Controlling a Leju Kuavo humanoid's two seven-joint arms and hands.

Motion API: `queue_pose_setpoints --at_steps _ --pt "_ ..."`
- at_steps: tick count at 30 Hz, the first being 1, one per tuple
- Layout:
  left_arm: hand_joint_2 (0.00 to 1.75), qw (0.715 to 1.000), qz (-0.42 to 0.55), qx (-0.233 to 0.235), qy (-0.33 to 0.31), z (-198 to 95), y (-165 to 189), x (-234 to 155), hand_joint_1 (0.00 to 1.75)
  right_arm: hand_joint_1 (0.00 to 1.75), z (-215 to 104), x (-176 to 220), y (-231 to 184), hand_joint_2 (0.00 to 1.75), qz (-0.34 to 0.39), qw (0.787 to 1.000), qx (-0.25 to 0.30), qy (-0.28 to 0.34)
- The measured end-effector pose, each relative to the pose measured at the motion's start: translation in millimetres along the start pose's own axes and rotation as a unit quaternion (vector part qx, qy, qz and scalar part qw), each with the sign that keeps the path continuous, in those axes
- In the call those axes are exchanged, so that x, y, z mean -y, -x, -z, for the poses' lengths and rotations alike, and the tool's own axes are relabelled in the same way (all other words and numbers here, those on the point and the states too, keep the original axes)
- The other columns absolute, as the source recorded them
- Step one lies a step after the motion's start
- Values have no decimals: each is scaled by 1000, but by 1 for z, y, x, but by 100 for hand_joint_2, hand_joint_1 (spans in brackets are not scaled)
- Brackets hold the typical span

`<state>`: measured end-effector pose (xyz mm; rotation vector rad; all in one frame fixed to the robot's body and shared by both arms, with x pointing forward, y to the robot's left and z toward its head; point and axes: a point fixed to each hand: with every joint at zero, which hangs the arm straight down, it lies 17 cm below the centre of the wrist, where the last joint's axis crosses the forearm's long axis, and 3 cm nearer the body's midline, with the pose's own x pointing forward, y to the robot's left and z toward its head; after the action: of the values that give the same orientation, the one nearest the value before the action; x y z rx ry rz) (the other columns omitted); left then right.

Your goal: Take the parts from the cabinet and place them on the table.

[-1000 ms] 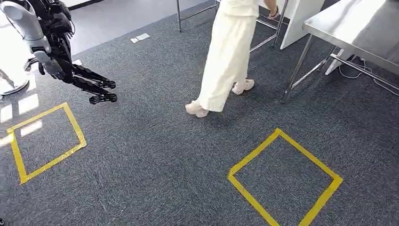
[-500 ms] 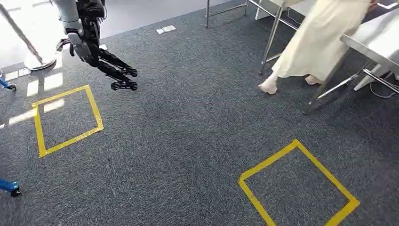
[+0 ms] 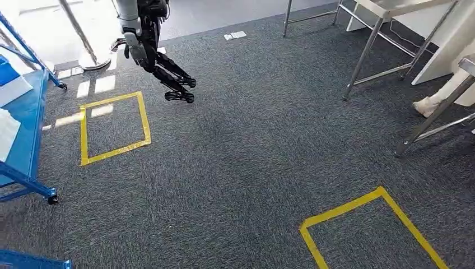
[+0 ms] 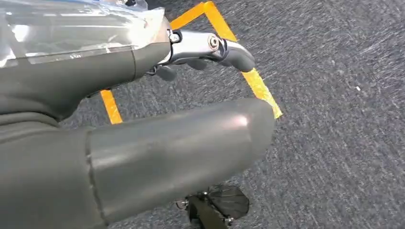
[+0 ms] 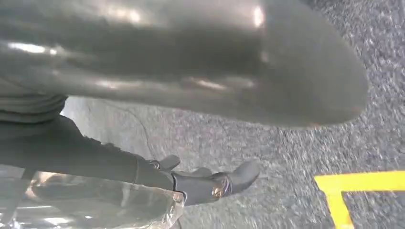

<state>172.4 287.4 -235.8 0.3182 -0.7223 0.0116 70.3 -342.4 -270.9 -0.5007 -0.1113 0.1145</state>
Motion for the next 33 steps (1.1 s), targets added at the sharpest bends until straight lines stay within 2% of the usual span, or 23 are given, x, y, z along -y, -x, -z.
queue_pose_setpoints --at_steps 33 --pt "0 1000 5 7 4 1 -3 1 0 0 0 0 1 0 -14 1000 -6 1"
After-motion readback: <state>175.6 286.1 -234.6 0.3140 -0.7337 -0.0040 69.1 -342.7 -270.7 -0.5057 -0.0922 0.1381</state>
